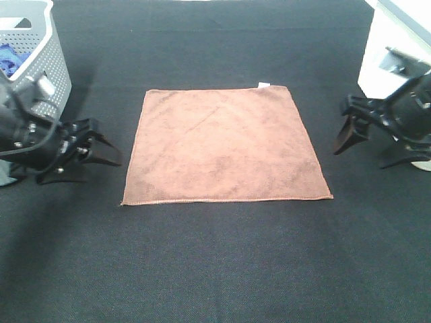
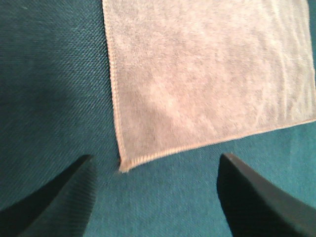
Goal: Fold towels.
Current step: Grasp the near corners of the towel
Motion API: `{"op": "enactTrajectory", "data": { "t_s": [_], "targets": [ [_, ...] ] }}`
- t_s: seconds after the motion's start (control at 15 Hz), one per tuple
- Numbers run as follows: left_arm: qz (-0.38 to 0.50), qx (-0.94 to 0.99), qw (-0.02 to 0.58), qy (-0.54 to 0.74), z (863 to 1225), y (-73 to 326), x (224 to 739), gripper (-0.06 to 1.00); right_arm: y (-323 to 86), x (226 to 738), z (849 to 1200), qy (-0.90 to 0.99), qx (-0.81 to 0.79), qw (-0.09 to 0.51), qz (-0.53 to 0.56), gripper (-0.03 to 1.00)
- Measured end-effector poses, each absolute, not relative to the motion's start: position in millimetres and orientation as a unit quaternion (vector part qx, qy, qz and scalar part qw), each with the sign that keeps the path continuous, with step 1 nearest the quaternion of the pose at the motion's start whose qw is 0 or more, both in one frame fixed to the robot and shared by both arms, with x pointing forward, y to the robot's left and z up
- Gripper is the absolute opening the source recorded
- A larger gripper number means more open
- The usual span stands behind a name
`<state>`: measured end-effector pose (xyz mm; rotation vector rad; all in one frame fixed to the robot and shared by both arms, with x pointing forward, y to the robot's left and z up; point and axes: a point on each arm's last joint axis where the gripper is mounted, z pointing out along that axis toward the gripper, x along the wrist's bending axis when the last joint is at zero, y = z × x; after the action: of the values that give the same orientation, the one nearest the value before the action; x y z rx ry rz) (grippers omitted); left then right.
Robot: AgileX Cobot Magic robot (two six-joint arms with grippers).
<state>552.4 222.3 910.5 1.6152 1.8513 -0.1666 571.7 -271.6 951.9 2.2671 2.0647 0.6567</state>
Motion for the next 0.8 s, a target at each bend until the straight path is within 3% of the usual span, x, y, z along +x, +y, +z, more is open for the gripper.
{"op": "enactTrajectory", "data": {
  "t_s": [0.4, 0.8],
  "targets": [
    [-0.091, 0.614, 0.301, 0.724, 870, 219, 574, 0.66, -267, 616, 905, 0.688, 0.701, -0.052, 0.177, 0.74],
    [-0.108, 0.603, 0.307, 0.729, 861, 213, 586, 0.66, -263, 621, 884, 0.687, 0.698, -0.082, 0.185, 0.74]
  ]
}}
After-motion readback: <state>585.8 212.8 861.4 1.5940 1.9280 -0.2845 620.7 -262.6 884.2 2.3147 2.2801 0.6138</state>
